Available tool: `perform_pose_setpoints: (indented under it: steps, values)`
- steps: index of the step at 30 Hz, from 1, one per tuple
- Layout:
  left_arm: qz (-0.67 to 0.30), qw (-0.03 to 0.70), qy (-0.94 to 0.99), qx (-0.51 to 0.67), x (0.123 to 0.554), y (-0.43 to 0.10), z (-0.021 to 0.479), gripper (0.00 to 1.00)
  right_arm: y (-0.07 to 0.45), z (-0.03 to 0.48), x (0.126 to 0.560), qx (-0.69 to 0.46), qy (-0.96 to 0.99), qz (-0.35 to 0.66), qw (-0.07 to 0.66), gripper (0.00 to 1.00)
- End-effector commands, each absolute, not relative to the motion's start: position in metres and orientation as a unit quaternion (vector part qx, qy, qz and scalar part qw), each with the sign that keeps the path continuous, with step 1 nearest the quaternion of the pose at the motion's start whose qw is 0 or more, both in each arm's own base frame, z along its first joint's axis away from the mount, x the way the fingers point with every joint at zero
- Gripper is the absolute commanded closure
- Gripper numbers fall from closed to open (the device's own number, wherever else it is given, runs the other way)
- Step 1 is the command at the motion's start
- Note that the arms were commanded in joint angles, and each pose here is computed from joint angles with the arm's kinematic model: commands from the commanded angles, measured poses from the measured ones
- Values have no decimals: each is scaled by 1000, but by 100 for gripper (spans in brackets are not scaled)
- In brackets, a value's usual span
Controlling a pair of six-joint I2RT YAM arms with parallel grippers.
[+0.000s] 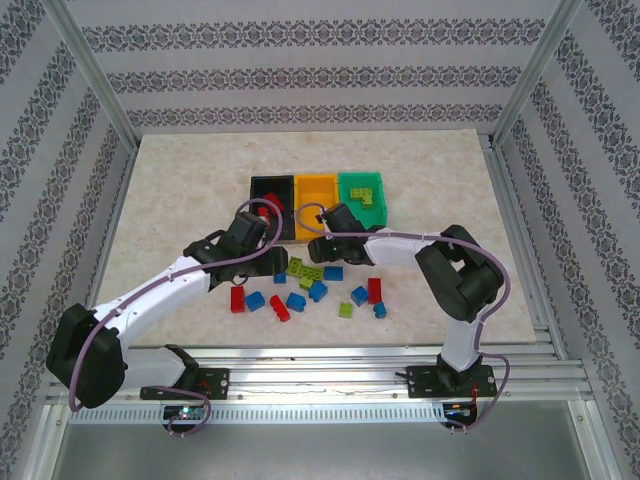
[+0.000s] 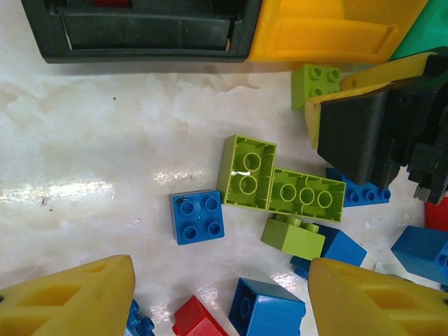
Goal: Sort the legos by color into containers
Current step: Pick up the lego from the center of the table.
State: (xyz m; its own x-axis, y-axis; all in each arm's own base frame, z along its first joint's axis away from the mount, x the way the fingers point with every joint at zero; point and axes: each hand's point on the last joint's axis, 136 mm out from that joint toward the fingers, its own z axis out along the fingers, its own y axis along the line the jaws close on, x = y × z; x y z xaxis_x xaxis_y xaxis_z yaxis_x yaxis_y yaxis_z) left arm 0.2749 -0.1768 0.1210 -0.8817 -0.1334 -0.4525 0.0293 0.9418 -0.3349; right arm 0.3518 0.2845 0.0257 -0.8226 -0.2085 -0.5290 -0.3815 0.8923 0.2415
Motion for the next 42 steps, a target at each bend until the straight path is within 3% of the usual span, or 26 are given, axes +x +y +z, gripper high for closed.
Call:
perform_pose_setpoints:
  steps: [1, 13, 23, 33, 42]
  values:
    - [-191, 255, 947, -43, 279, -180, 126, 33, 280, 12, 350, -181, 947, 130, 233, 43]
    - [-198, 250, 946, -50, 275, -180, 123, 34, 288, 3, 347, -200, 948, 115, 219, 49]
    - [-198, 254, 945, -59, 272, -176, 122, 34, 302, -1, 344, -205, 948, 126, 209, 44]
    - [-204, 248, 945, -60, 270, -178, 122, 34, 292, -1, 345, -185, 953, 107, 215, 65]
    - [-213, 249, 942, -65, 265, -178, 119, 35, 295, 36, 332, -197, 931, 145, 270, 68]
